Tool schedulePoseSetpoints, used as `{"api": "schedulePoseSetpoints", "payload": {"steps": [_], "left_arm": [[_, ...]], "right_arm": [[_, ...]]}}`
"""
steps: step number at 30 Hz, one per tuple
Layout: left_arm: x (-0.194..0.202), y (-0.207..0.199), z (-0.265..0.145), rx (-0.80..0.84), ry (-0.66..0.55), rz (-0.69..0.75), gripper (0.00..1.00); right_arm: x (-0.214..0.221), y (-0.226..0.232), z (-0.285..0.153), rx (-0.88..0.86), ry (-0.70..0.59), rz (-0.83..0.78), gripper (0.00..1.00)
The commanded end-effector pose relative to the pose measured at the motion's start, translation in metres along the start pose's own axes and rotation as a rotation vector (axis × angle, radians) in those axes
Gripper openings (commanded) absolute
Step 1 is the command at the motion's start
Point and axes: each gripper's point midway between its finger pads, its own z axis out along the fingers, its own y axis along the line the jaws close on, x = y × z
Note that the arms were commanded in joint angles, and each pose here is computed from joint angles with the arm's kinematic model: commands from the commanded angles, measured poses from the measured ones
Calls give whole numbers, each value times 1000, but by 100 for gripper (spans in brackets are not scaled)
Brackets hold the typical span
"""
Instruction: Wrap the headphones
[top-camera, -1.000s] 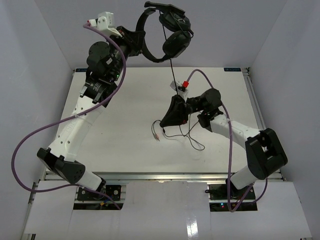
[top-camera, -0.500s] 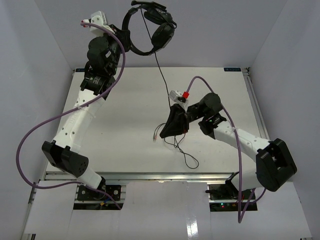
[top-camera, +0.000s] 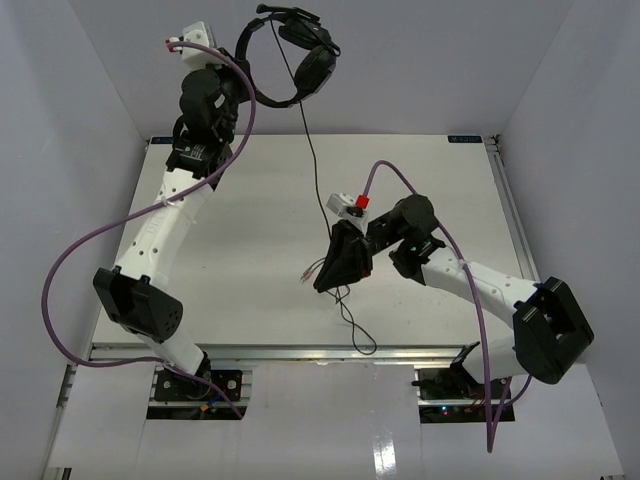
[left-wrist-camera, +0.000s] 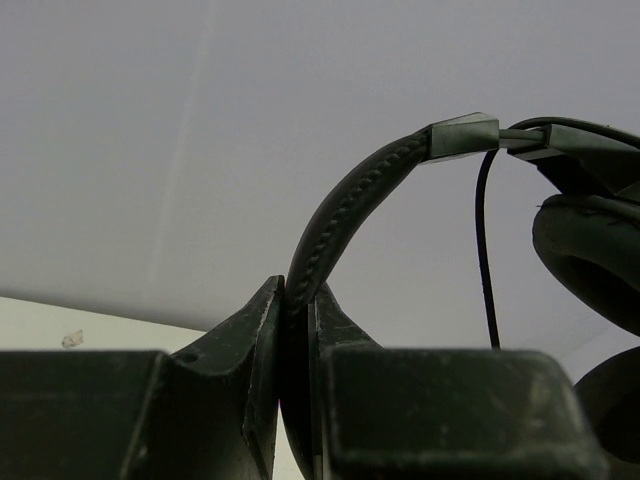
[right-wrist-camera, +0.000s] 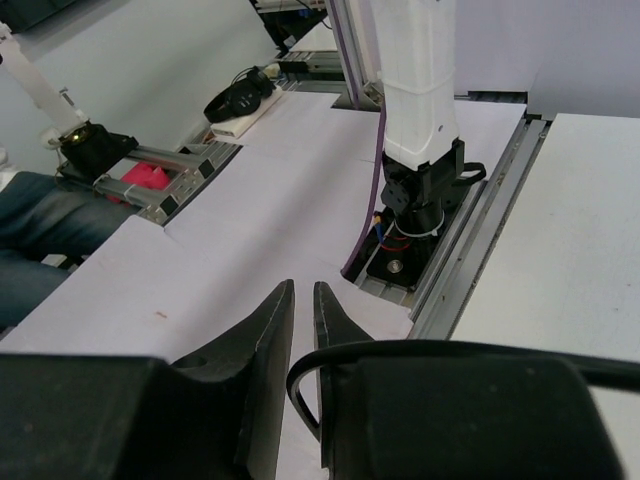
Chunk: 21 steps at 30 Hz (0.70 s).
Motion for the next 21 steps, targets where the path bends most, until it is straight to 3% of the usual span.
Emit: {"api": "schedulePoseSetpoints", "payload": {"steps": [1, 13, 21], "left_arm": [[-41, 16, 10, -67, -109, -31, 0], [-9, 44, 24, -145, -63, -11, 0], [27, 67, 17, -180, 13, 86, 0]], "right_arm": [[1, -1, 2, 16, 6, -33, 20], [3, 12, 13, -35, 7, -23, 17], [-11, 17, 12, -38, 26, -16, 12]]}}
